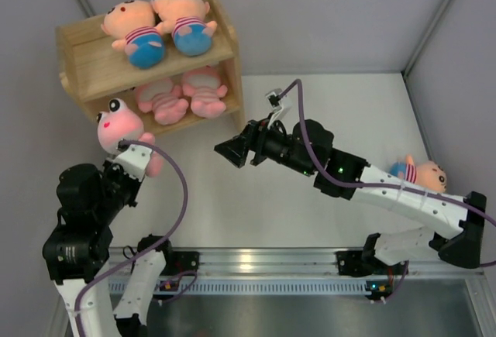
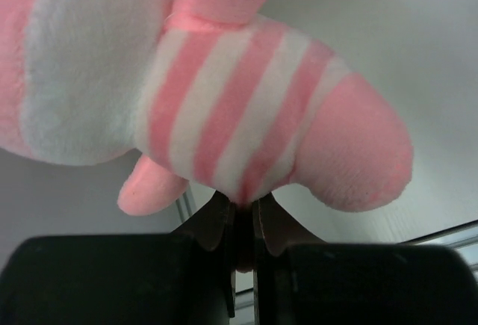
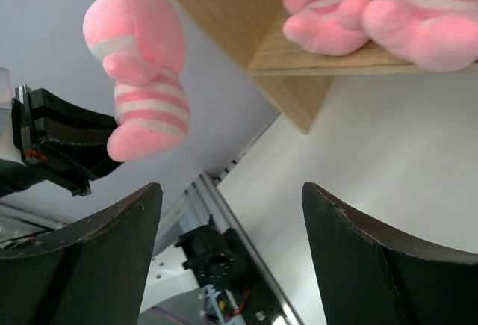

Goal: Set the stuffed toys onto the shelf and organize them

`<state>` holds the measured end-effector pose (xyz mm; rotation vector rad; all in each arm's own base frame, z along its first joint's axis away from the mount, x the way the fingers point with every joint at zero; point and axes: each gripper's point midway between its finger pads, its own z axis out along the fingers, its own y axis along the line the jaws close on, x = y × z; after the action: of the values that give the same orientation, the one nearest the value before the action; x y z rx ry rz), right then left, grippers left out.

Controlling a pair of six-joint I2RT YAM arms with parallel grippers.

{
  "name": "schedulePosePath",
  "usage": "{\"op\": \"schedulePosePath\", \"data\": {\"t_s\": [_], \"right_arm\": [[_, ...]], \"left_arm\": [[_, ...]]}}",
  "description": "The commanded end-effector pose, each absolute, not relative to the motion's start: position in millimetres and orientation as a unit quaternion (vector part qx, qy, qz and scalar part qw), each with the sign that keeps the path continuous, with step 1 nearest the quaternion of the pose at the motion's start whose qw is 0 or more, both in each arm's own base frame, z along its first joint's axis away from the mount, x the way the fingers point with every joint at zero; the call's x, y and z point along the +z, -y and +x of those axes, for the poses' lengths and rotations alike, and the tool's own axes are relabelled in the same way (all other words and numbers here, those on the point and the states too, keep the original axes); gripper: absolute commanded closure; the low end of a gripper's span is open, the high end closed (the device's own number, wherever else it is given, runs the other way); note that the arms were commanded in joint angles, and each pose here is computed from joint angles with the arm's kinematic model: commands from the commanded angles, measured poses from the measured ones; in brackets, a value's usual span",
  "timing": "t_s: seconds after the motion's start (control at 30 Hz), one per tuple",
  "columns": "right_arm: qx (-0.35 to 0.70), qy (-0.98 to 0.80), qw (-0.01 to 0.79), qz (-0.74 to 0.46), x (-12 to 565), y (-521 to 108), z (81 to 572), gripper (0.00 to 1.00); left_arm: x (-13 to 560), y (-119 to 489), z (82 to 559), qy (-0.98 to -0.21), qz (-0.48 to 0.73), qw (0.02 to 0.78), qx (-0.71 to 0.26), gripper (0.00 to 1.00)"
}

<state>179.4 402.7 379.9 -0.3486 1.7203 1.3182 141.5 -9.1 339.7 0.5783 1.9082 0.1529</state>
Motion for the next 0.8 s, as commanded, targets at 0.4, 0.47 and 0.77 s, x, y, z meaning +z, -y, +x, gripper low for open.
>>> {"op": "schedulePosePath", "data": {"t_s": [0.4,0.47,0.77], "right_arm": [[0.443,-0.697,0.522,-0.213,367.1,-356.8,192.1,0.23],[0.438,-0.697,0.525,-0.215,363.1,-352.3,192.6,0.22],[0.425,-0.694,0.539,-0.219,361.9,-332.3,200.3,0.22]], "left_arm": [[327.3,-47.3,210.2,-0.845,0.268,0.421,0.191,1.0],[328.9,-52.6,217.8,-0.849,0.26,0.415,0.201,1.0],[323.4,-63.1,252.9,-0.858,0.226,0.408,0.216,1.0]]}}
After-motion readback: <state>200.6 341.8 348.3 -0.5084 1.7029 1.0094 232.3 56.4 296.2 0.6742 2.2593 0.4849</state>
